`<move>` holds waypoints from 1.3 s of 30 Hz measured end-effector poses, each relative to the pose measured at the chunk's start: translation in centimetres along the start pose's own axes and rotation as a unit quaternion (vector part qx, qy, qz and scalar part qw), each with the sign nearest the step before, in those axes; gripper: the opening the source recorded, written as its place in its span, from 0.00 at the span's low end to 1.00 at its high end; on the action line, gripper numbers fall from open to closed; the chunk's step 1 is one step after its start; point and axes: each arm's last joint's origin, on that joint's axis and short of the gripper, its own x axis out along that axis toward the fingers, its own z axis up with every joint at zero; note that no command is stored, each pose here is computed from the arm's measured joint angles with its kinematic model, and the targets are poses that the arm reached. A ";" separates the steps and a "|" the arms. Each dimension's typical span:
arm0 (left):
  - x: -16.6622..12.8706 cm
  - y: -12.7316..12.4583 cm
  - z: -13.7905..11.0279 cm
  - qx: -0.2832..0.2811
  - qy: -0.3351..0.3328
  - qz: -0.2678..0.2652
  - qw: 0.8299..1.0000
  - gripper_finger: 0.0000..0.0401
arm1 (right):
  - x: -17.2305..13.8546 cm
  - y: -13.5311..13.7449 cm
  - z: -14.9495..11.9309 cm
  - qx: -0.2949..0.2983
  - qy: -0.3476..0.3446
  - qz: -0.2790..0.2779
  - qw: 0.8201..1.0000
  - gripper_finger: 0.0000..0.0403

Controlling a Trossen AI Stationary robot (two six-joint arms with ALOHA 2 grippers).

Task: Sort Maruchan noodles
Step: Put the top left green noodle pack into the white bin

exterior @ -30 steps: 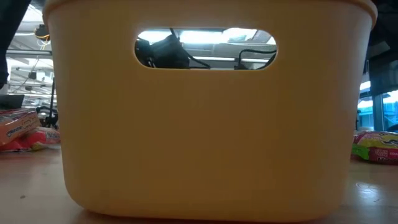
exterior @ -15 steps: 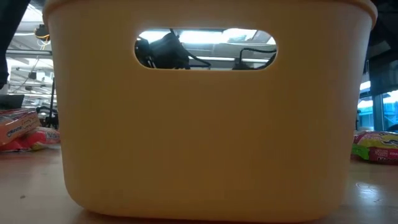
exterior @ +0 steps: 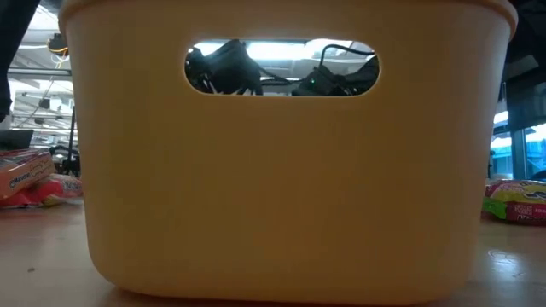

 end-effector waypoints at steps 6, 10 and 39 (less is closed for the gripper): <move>-1.0 -0.4 0.0 0.008 0.015 -0.025 1.000 0.62 | -0.4 0.1 0.1 -0.020 -0.001 -0.016 1.000 0.36; -2.7 -0.2 0.5 0.002 0.018 -0.028 0.999 0.62 | -1.9 1.6 0.5 -0.066 0.007 -0.027 0.997 0.24; -11.0 1.1 2.5 -0.010 -0.304 -0.046 0.951 0.62 | -6.9 4.2 -4.0 -0.268 -0.156 -0.020 0.951 0.26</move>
